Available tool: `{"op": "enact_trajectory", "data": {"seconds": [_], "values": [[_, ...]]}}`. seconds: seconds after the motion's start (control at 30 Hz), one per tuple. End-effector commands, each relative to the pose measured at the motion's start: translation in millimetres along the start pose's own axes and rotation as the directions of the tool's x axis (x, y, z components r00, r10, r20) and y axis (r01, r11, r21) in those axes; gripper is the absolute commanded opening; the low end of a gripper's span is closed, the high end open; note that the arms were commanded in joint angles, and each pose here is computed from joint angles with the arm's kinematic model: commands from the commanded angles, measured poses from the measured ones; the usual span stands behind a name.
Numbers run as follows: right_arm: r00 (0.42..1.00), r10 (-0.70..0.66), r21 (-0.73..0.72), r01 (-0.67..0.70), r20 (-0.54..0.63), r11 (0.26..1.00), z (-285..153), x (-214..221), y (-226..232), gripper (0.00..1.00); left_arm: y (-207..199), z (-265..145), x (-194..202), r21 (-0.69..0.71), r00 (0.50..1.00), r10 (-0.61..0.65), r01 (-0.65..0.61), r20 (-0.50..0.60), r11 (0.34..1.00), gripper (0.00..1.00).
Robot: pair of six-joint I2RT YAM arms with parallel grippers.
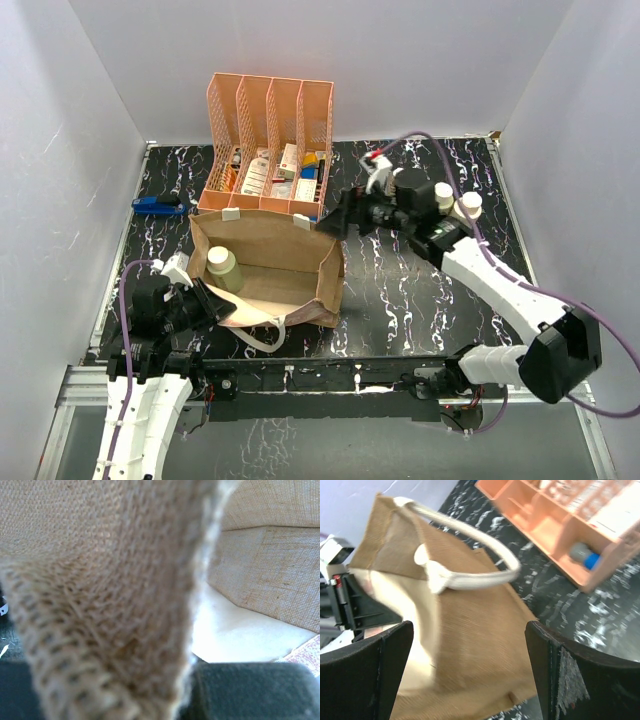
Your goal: Take the personal care products out of the canvas bag
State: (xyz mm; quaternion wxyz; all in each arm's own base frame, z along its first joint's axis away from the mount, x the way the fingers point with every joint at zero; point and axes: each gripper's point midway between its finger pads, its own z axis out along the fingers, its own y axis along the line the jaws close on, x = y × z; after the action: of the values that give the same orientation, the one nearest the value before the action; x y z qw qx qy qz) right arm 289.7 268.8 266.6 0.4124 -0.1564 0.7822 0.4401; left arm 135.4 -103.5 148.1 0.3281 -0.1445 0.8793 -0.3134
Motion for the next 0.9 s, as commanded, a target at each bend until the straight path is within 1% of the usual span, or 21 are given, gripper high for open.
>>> {"op": "enact_trajectory", "data": {"seconds": [0.0,0.03,0.07,0.23,0.37,0.47,0.57,0.67,0.87], "values": [[0.975,-0.203,-0.086,0.211,0.094,0.974,25,-32,75,0.98,3,-1,0,-0.013,1.0,-0.006,0.006,0.003,1.0,0.02],[0.97,-0.231,-0.086,0.236,0.07,0.968,35,-25,84,0.98,3,-1,0,-0.012,1.0,-0.005,0.005,0.003,1.0,0.02],[0.962,-0.261,-0.091,0.268,0.076,0.959,40,-26,99,0.98,3,-1,0,-0.013,1.0,-0.006,0.006,0.002,1.0,0.02],[0.924,-0.382,-0.053,0.381,-0.019,0.923,83,0,127,0.97,3,-1,0,-0.016,1.0,-0.006,0.007,0.005,1.0,0.01],[0.885,-0.446,0.014,0.452,-0.135,0.892,118,28,127,0.96,3,-1,0,-0.015,1.0,-0.007,0.008,0.006,1.0,0.01],[0.841,-0.499,0.091,0.525,-0.211,0.846,141,51,124,0.96,3,-1,-1,-0.015,1.0,-0.005,0.005,0.009,1.0,0.01],[0.819,-0.515,0.178,0.562,-0.252,0.808,150,55,118,0.97,3,-1,-1,-0.014,1.0,-0.007,0.007,0.008,1.0,0.01],[0.827,-0.511,0.253,0.56,-0.236,0.789,146,40,114,0.99,3,-1,-1,-0.014,1.0,-0.006,0.006,0.009,1.0,0.01],[0.831,-0.544,0.317,0.55,-0.117,0.772,119,-9,128,0.99,3,-2,-1,-0.011,1.0,-0.003,0.003,0.015,1.0,0.01]]}}
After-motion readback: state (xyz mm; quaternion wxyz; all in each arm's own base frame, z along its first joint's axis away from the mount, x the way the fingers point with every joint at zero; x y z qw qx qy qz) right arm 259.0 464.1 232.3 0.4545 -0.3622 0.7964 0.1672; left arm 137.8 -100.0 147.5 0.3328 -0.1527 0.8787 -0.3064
